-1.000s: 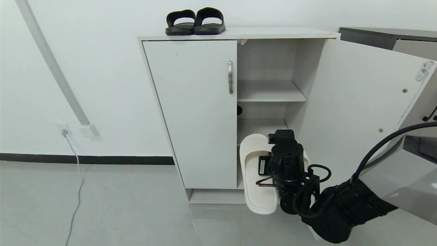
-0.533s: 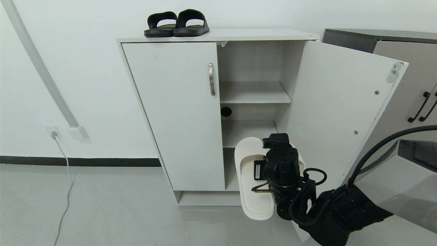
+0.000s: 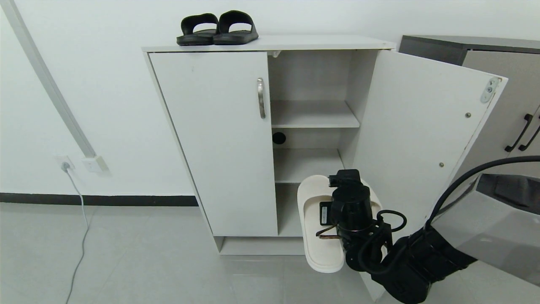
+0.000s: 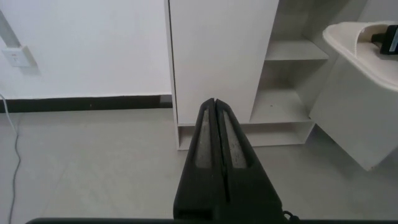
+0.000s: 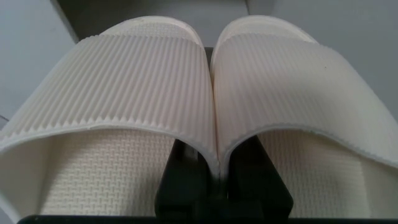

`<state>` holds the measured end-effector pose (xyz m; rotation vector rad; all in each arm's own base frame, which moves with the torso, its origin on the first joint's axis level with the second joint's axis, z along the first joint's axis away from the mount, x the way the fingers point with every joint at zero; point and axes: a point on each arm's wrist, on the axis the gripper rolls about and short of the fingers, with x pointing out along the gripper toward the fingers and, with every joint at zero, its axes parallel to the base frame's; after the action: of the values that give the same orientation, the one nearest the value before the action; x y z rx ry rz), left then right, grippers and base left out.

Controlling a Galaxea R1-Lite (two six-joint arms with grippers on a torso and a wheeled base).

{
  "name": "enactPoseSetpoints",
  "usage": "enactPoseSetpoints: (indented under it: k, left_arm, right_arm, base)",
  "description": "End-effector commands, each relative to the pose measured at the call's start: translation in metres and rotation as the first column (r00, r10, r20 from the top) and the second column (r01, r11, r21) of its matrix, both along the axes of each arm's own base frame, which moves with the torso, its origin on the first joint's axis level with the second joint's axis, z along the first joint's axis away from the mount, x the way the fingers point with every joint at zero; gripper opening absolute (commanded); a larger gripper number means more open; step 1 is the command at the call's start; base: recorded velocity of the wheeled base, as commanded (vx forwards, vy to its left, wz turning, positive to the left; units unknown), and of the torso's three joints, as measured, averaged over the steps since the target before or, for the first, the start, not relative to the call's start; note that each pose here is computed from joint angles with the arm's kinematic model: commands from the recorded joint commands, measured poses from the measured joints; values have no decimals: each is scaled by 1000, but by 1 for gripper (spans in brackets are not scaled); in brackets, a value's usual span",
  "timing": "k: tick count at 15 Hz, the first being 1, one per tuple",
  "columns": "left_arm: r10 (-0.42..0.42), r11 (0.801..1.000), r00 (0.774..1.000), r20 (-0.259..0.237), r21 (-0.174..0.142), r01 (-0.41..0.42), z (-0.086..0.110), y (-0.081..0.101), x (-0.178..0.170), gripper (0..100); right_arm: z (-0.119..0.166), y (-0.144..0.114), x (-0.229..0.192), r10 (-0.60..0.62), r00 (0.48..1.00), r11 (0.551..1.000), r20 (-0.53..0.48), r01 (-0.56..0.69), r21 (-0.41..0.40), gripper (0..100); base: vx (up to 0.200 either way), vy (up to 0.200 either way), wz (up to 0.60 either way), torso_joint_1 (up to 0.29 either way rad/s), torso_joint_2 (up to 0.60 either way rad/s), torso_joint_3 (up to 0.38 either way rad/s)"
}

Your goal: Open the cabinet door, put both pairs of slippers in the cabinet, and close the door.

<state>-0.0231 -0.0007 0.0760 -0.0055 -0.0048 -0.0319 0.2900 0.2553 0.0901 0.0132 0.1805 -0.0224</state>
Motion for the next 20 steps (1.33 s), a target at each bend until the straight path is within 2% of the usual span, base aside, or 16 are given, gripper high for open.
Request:
enactPoseSetpoints:
  k: [1,13,20]
  left_arm:
    - [1,1000,1000,-2,-1,-1,0,0,0,0]
    - [1,1000,1000,0,-4,-1,0,0,0,0]
    - [3,1000,1000,-2,-7,-3,0,0,0,0]
  right_arm:
    - [-3,-5,5,-18,1000,1000,-6,18,-5,0]
    - [-19,-24,25,-84,996,996,-39,82,-46,0]
    - [-25,-27,29,-95,994,994,-48,92,-62,0]
  base:
    - [0,0,0,0,0,0]
    - [0,0,0,0,0,0]
    - [0,0,0,0,0,0]
